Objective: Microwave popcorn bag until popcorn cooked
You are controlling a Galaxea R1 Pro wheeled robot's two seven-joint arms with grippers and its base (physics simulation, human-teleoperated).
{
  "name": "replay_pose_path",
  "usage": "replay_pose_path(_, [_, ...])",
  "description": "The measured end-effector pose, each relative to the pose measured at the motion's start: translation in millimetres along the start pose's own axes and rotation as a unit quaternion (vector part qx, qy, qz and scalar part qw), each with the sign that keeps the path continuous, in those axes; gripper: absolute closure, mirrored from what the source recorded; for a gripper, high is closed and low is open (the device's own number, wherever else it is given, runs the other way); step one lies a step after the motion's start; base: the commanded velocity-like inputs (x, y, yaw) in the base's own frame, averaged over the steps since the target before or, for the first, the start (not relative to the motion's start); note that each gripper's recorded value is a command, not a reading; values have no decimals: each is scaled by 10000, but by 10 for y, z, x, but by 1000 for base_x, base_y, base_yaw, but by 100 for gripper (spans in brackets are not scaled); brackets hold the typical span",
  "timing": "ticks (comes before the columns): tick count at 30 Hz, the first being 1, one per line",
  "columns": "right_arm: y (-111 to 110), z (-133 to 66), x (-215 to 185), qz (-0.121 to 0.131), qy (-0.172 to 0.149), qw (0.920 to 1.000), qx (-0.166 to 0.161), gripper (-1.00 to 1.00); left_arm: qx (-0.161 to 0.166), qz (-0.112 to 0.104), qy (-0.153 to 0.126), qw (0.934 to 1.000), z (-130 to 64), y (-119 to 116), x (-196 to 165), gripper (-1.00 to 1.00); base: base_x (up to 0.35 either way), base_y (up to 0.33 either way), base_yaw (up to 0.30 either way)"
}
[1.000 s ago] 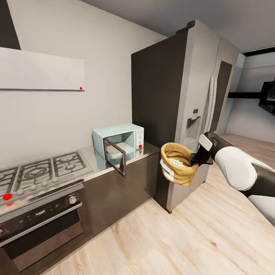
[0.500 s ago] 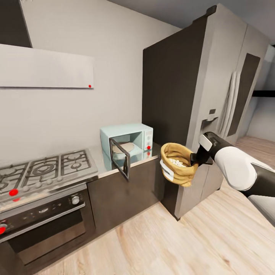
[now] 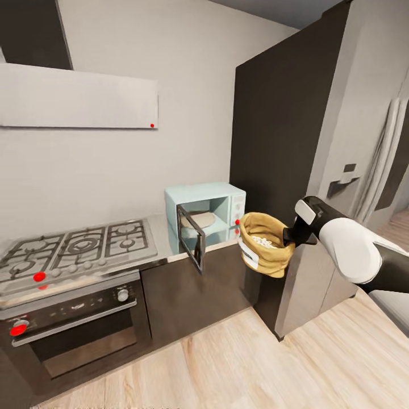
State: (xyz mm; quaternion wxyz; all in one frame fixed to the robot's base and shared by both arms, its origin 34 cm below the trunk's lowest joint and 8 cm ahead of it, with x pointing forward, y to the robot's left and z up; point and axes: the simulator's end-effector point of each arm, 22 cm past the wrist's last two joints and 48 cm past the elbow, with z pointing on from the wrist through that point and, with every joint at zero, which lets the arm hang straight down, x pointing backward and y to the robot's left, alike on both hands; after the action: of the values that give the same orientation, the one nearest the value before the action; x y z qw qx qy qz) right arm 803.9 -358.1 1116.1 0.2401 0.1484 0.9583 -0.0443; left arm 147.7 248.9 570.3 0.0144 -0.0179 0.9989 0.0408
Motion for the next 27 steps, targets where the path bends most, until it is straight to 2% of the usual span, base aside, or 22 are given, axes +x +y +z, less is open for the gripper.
replay_pose_path(6, [2,27,9,-1,22,10000,5,100,4,2,20,10000,0,-4,15,-100,4,-4,201])
replay_pose_path(18, [1,25,11,-3,23,10000,5,100,8,1,20,10000,0,-4,17,-100,198,-179,16])
replay_pose_path(27, [2,25,10,-4,21,10000,7,100,14,1,20,10000,-1,-14,18,-100,223,-211,235])
